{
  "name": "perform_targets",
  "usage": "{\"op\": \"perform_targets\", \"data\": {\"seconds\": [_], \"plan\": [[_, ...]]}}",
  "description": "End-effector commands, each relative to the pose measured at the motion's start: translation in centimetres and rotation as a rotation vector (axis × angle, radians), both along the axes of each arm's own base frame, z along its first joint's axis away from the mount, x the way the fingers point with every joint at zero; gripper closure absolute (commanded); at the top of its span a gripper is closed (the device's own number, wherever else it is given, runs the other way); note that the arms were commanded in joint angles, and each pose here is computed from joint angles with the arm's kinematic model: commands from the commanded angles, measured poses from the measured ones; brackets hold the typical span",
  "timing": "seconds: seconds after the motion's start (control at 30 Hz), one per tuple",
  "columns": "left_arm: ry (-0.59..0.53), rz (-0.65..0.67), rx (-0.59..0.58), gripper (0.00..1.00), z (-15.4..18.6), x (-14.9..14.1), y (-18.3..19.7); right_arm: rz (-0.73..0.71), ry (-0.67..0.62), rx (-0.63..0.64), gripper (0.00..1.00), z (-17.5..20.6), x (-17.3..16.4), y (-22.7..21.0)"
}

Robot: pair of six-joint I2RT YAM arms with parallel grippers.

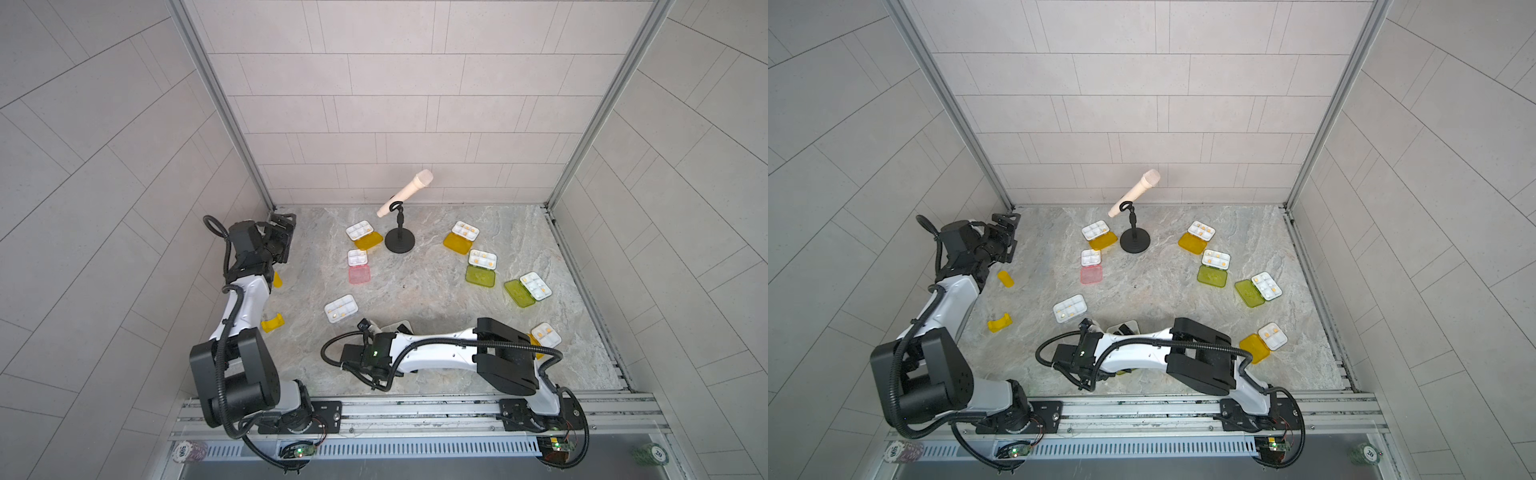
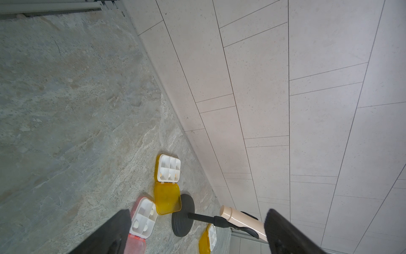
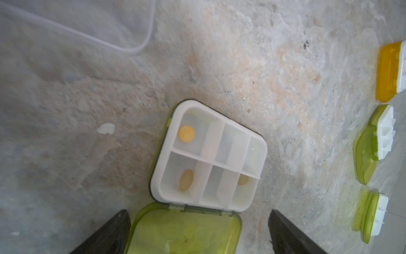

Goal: Close pillboxes
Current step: Adjust the pillbox at the center of the board.

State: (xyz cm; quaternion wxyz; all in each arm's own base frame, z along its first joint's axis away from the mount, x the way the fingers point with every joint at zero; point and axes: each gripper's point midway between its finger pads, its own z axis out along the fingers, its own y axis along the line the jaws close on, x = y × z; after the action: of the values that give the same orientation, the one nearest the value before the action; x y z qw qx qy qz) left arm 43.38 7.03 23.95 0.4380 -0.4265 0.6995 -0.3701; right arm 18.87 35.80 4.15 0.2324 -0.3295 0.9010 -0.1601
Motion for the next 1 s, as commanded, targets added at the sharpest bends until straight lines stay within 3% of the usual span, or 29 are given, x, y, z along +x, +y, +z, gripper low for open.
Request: {"op": "perform_targets", "data": {"seconds": [0.0, 0.6, 0.8, 0.97], "plan": [[-0.027, -0.013, -0.009, 0.00, 0.5, 0.2, -0.3, -0.048, -0.025, -0.024, 0.00, 0.9, 0.5, -2.3], [-0.033, -0.105, 0.005, 0.00, 0.6, 0.6, -3.7, -0.184, -0.051, -0.107, 0.00, 1.2, 5.1, -11.7], [-0.037, -0.172, 0.037, 0.00, 1.1, 0.6, -6.4, -0.203, -0.048, -0.096, 0.00, 2.0, 6.4, -13.2], [-0.036, -0.261, 0.079, 0.00, 1.4, 0.3, -10.0, -0.181, 0.004, -0.073, 0.01, 2.7, 5.3, -13.5]]}}
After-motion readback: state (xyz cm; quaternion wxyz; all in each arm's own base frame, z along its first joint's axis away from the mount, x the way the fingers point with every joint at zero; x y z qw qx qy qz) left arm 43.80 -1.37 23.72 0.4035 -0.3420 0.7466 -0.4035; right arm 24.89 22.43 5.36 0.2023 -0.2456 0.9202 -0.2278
